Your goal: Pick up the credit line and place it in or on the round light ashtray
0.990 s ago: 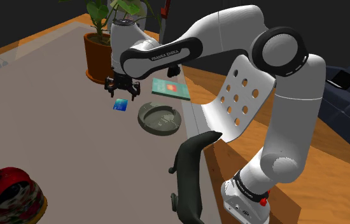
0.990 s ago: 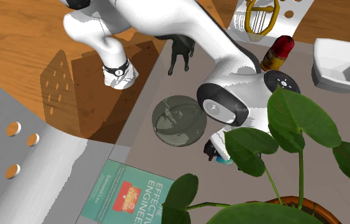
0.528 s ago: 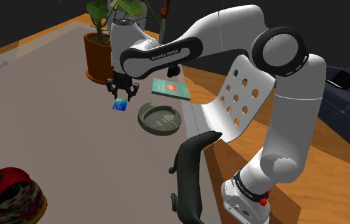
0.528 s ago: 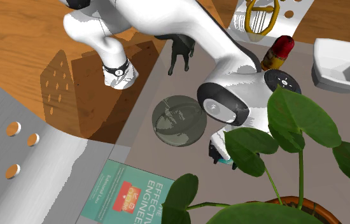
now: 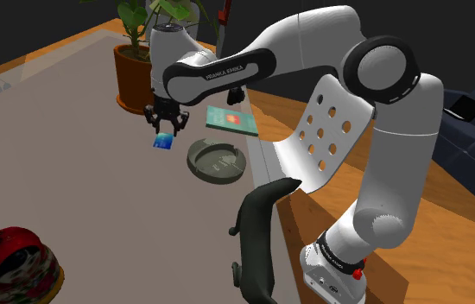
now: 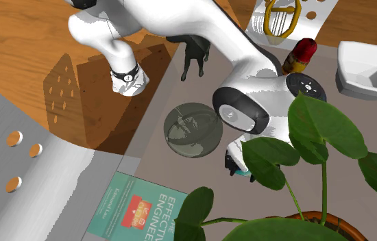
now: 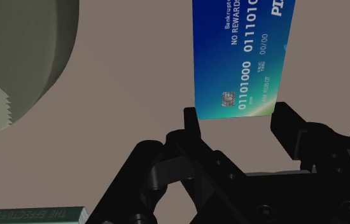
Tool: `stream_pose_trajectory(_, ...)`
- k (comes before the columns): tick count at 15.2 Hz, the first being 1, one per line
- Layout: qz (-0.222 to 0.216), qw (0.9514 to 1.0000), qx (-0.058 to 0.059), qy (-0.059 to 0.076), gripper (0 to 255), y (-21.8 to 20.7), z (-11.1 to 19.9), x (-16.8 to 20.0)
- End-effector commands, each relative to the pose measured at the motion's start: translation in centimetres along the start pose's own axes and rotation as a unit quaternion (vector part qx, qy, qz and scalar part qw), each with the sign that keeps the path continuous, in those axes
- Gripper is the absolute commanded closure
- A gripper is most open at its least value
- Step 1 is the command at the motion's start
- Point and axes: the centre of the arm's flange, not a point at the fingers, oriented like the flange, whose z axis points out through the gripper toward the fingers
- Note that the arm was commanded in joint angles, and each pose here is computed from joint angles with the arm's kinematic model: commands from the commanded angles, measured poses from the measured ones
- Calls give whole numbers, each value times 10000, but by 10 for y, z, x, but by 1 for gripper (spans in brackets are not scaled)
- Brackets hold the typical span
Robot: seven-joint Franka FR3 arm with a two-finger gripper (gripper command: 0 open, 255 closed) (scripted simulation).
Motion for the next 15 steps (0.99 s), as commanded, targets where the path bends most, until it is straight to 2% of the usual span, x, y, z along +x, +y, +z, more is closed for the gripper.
stream_pose_trajectory(1,0,10000,-4,-2,255,1,-9,1)
stream_pose_trajectory(15,0,10000,-4,-2,255,3,-82,12)
